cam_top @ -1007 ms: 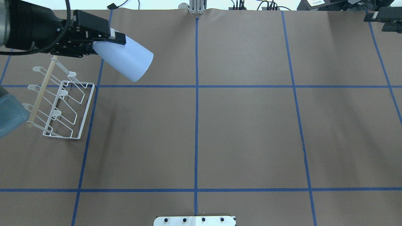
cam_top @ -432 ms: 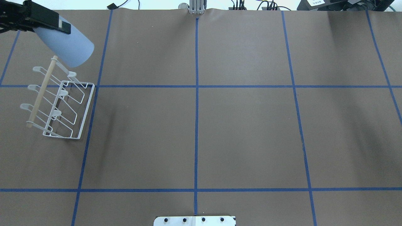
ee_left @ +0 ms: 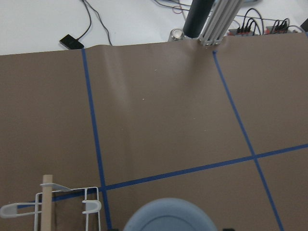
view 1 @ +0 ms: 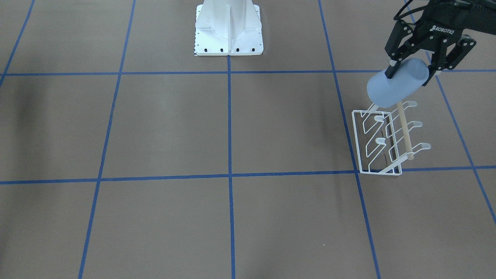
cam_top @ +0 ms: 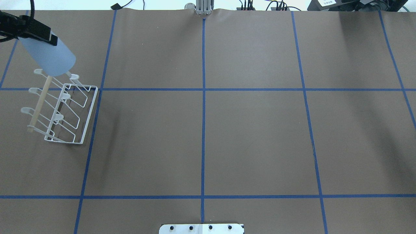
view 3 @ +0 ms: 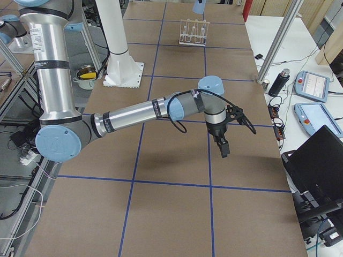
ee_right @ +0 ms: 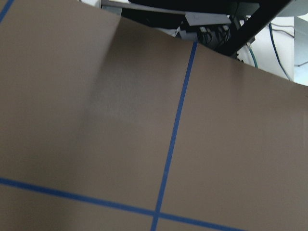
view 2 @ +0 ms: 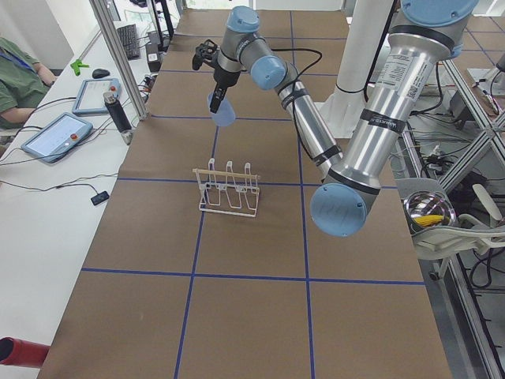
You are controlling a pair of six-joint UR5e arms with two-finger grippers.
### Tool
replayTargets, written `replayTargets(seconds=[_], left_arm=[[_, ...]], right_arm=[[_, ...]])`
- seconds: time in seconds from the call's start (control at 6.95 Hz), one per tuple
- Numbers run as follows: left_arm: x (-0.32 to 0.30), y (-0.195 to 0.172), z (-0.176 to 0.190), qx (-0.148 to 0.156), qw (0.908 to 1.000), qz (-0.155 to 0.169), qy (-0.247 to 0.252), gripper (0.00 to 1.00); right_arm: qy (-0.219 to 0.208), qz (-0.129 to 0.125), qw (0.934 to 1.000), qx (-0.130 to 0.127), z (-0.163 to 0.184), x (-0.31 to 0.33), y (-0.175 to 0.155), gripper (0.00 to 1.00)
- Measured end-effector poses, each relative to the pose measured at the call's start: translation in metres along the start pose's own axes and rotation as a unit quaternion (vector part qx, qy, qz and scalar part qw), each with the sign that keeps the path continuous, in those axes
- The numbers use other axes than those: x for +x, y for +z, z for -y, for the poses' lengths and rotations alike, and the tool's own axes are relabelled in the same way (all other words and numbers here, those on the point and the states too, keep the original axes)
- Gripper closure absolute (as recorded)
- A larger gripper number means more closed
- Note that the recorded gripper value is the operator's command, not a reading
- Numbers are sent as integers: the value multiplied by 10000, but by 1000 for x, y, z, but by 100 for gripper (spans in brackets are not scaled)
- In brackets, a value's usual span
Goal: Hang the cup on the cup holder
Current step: 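Carry the cup with the left gripper over the wire rack while the right arm withdraws, then lower the cup onto a rack hook and open the left gripper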
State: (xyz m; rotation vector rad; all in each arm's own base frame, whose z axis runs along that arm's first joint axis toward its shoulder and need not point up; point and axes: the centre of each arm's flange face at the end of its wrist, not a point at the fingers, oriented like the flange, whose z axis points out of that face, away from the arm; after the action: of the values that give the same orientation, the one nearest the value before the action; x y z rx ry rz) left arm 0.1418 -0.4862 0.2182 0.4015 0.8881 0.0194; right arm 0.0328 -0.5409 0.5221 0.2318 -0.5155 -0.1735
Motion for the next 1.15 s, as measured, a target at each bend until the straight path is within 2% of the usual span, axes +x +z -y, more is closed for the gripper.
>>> replayTargets(seconds=[0.14,0.43,0.86,1.15], left_arm=[[-6,17,7,-115,9998,134,-56,100],[-15,48,28,-149,9987,475,-71,100],[-24,91,41,-199,9982,571,10,100],[-32,109,45,-226,9981,575,18,100]], right_arm=[[125,186,9990,-375,-9,3,8,0],[346,422,9954,-789,-22,6,20,0],[456,504,9930,-969,-26,3,28,0],[347,537,9923,-1066,-22,-9,40,0]])
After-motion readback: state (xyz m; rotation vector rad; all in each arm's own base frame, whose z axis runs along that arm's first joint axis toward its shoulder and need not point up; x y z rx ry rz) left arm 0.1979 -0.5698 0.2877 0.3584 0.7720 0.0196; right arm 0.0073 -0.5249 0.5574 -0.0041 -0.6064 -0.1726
